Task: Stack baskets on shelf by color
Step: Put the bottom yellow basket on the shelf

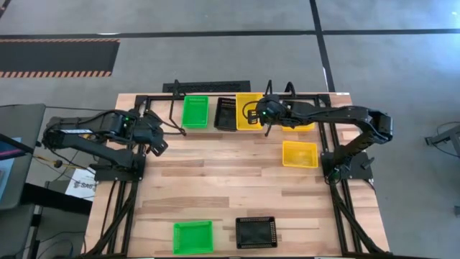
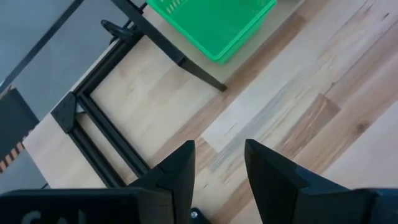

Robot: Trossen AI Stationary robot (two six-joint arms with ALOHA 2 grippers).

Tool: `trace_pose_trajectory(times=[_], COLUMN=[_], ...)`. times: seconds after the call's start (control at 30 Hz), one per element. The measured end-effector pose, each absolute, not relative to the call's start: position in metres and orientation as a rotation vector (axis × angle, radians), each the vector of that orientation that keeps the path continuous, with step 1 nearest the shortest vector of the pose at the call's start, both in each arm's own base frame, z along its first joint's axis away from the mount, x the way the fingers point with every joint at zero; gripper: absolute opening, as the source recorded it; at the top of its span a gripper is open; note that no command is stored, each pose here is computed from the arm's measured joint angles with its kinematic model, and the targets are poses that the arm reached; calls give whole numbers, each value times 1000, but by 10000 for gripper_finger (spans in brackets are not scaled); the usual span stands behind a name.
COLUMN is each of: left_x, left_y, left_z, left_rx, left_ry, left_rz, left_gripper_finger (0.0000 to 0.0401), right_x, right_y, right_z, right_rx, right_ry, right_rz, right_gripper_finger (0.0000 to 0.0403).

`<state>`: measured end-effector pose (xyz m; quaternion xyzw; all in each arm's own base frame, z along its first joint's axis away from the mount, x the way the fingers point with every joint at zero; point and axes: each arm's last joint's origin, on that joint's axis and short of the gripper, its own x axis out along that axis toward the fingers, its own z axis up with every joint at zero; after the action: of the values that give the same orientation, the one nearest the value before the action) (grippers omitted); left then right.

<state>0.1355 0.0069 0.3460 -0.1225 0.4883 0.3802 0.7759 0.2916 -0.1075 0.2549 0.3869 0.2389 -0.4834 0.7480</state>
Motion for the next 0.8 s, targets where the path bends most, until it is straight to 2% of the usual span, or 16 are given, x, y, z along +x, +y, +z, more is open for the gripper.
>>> trace_pose_trajectory(times=[0.23,0.53,0.8], left_x=[137,138,138], left_y=[7,7,7], left_z=[346,346,347], left_rx=[-240,-241,-244], left_ry=[1052,1046,1041], left_rz=[806,807,809], left_gripper_finger=[128,128,128], right_x=[287,286,289], right_y=[-110,-109,-85], right_z=[262,320,304], right_rx=[853,764,777], right_ry=[485,366,531], right_rz=[-1054,-984,-1020], right_gripper_finger=[3,3,3])
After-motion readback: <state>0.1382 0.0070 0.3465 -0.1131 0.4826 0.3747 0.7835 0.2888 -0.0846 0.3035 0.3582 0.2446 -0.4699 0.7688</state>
